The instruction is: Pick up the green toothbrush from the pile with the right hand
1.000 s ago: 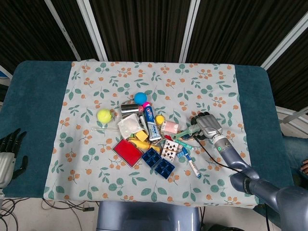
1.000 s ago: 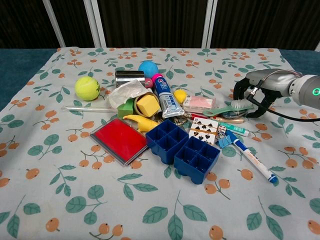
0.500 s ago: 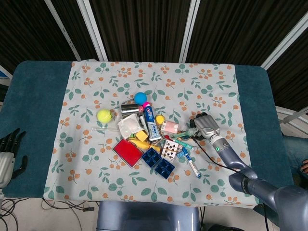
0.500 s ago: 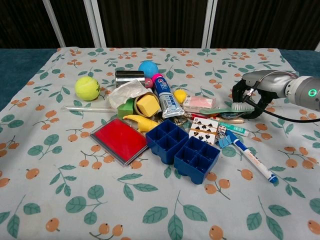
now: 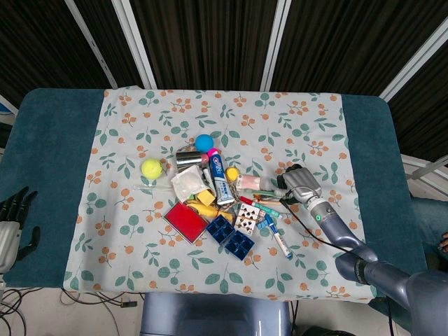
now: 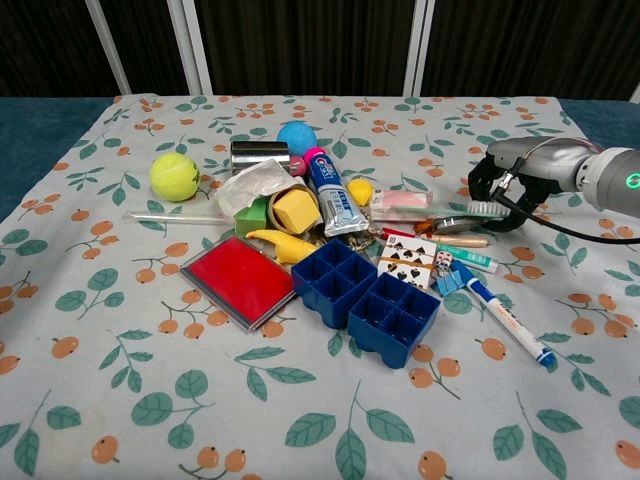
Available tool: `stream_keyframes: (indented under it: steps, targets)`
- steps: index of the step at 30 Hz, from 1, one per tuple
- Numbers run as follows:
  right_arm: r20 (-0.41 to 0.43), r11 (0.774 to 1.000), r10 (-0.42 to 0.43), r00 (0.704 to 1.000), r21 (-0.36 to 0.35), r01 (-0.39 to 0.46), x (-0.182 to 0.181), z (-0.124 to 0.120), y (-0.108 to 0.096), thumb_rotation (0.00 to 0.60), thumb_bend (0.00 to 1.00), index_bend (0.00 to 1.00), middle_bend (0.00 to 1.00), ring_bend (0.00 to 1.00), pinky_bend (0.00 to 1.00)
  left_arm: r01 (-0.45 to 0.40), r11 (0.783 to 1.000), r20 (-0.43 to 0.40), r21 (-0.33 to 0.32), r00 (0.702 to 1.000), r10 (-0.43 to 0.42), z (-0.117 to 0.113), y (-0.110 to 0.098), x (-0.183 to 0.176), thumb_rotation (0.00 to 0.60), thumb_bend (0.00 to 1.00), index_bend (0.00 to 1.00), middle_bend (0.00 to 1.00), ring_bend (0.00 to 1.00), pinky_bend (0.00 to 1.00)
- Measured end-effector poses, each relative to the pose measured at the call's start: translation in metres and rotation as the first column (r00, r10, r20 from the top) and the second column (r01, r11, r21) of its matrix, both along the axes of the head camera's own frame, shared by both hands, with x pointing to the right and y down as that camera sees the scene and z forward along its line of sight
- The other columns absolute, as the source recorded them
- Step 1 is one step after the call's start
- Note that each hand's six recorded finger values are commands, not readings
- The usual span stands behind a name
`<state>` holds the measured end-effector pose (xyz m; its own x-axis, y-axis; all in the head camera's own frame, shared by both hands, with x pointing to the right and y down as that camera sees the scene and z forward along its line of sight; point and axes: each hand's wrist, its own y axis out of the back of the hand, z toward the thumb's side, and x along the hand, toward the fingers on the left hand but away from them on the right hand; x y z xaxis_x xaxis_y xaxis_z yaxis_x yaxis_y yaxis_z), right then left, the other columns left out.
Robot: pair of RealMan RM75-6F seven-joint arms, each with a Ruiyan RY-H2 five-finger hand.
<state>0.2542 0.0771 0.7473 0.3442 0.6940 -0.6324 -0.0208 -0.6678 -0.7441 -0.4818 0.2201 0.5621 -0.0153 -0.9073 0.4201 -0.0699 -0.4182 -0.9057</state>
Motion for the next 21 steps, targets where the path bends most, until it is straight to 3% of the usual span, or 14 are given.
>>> stream_keyframes:
  steps: [14,21]
  targets:
    - [0.010,0.999,0.039,0.999,-0.011,-0.038,0.011,-0.001,0.003,0.600,0.46,0.65,0.56,0.34,0.21,0.007,1.000,-0.004,-0.003,1.000,-0.007,0.000,0.000,0.000,0.600,0.52,0.02,0.00,0.05,0.12]
    - [0.043,0.997,0.078,0.996,0.000,-0.078,0.016,-0.011,-0.005,0.600,0.46,0.66,0.56,0.34,0.21,0.006,1.000,-0.005,-0.002,1.000,-0.006,0.000,0.000,0.000,0.600,0.52,0.02,0.00,0.05,0.12]
